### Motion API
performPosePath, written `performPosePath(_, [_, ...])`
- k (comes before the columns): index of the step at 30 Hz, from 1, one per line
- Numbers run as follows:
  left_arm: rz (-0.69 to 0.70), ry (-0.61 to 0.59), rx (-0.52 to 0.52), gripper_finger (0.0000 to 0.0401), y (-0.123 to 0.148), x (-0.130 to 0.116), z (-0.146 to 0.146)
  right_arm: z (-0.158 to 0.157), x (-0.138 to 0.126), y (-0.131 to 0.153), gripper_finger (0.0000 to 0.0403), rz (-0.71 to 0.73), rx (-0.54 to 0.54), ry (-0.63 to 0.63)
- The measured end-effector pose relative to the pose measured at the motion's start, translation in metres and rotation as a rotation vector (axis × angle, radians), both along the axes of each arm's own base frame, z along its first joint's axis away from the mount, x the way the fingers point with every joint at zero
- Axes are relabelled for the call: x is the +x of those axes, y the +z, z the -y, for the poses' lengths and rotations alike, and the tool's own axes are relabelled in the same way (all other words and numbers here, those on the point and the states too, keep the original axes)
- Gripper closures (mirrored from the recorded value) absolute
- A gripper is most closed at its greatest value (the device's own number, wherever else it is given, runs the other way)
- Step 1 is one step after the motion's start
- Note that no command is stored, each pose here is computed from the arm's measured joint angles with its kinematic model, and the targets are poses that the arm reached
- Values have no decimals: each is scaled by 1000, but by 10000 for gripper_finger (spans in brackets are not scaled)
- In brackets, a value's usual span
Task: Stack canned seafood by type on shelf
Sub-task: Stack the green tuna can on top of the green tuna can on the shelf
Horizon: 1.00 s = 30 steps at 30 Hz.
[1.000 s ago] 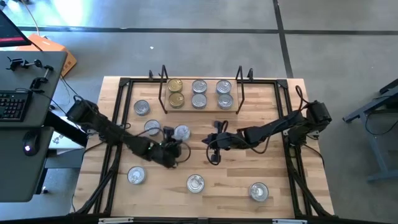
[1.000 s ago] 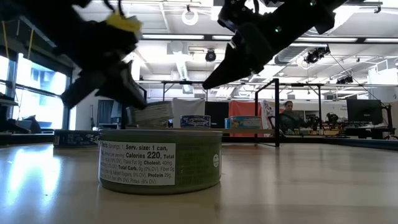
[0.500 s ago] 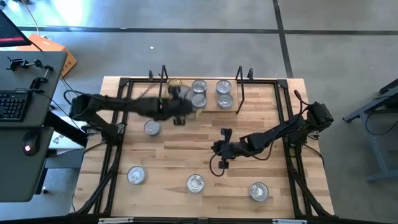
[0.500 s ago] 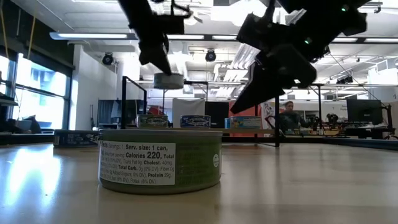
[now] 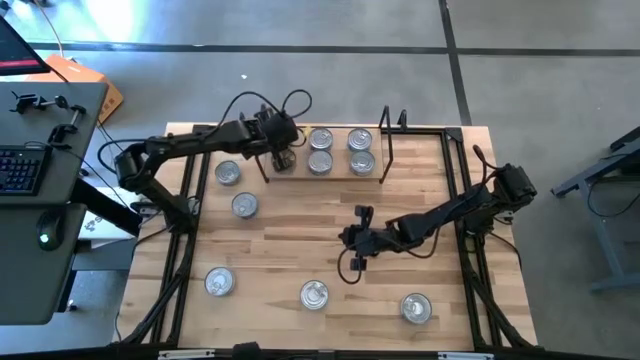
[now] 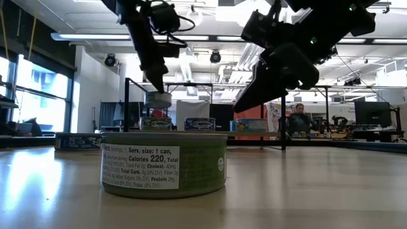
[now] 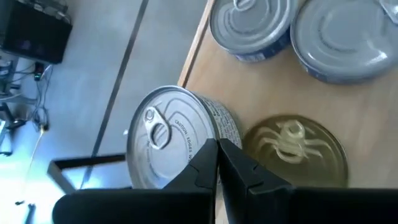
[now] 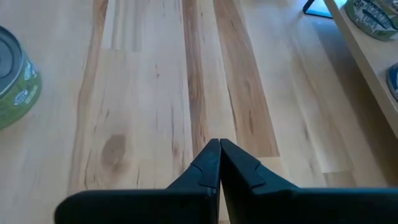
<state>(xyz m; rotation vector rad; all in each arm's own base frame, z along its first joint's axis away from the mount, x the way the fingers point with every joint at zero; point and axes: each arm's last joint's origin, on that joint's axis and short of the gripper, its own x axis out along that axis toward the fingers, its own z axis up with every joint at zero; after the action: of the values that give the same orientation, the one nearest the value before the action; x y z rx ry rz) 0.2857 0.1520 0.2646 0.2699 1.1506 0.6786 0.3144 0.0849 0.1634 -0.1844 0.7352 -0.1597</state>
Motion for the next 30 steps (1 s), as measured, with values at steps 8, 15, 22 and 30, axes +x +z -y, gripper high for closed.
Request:
performPosePath(8, [-34, -25, 20, 401, -20, 13, -15, 0, 0, 0, 403, 6, 2, 1])
performPosePath(15, [-72, -2, 29, 401, -29, 15, -19, 0, 0, 0, 403, 4, 2, 1])
performPosePath(22, [-82, 2, 18, 401, -32, 14, -22, 0, 0, 1, 403, 5, 2, 1])
performPosePath(30, [-102, 0, 4, 401, -33, 12, -21, 0, 0, 1, 403, 5, 2, 1])
